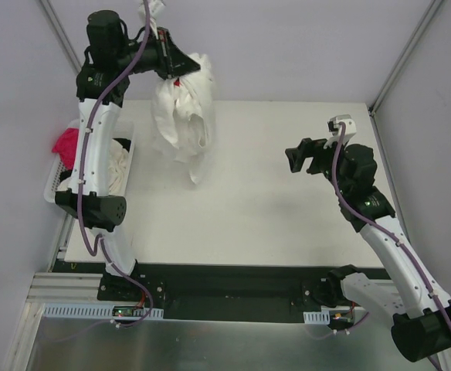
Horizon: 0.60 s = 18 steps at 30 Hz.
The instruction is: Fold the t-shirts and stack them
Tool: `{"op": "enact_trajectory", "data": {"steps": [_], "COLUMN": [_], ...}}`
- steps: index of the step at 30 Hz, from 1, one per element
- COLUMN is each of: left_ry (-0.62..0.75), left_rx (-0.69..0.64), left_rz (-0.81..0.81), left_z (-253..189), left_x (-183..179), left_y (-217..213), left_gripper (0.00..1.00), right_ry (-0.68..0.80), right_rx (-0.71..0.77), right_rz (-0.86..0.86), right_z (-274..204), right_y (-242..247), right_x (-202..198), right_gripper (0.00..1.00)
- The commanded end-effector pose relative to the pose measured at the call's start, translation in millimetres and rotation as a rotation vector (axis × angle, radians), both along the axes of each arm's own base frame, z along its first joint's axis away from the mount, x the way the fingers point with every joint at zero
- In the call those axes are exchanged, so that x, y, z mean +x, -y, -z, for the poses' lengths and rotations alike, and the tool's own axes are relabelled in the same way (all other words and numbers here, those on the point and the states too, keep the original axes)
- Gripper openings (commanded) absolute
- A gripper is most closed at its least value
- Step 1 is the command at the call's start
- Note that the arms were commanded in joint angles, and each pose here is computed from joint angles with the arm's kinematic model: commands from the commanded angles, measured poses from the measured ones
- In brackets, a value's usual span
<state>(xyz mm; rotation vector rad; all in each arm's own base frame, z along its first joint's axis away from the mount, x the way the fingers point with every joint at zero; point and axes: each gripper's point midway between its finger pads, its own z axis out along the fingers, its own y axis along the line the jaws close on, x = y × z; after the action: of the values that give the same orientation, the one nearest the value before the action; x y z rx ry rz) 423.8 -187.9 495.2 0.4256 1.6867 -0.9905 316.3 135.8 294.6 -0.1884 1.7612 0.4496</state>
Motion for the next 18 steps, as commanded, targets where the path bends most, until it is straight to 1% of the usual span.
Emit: {"op": "enact_trajectory", "data": {"steps": [1,2,3,4,5,6,8,9,11,12,18], "left_ry": [0.115,0.128,0.110,0.153,0.189,0.181,0.235,0.221,0.227,0.218,0.175], "left_rx": [-0.041,-0.039,-0.042,-0.031,-0.026,-0.030,-0.018,-0.015,-0.006,-0.006,-0.010], "left_rz": [0.698,0.766,0.800,0.817,0.852,0.878,0.882,0.854,0.824,0.818,0.798], "left_z": [-20.2,-20.3,-10.1,-6.5,-9.6,-1.0,-0.9,5.7,7.7,9.9,18.9], "left_x": [-111.3,-127.1,-131.1,-134.5,-149.5,-153.2,-161.3,-155.6,-151.9,-149.6,-140.1], "left_y": [50.9,51.5,55.9,57.1,55.8,57.4,55.4,56.6,56.2,56.2,57.8], "left_gripper": [0.00,0.00,0.00,0.00,0.00,0.15,0.41,0.60,0.88,0.99,0.99], "right_ry": [0.052,0.053,0.054,0.053,0.052,0.043,0.040,0.037,0.035,0.035,0.035], "right_rx": [0.031,0.034,0.034,0.037,0.043,0.045,0.052,0.054,0.054,0.054,0.054], "right_rz": [-0.006,-0.007,-0.009,-0.011,-0.015,-0.021,-0.029,-0.036,-0.039,-0.041,-0.053], "right_z": [-17.8,-18.4,-19.0,-19.1,-20.0,-18.2,-18.9,-18.9,-18.4,-18.2,-18.6], "right_y": [0.6,0.2,-0.2,-1.4,-2.3,-4.0,-6.1,-7.7,-8.3,-8.4,-9.8], "right_x": [-2.8,-2.6,-2.3,-1.6,-1.3,-0.2,0.2,0.5,0.5,0.1,-2.2], "right_gripper": [0.96,0.96,0.96,0.96,0.96,0.96,0.96,0.96,0.96,0.96,0.96]}}
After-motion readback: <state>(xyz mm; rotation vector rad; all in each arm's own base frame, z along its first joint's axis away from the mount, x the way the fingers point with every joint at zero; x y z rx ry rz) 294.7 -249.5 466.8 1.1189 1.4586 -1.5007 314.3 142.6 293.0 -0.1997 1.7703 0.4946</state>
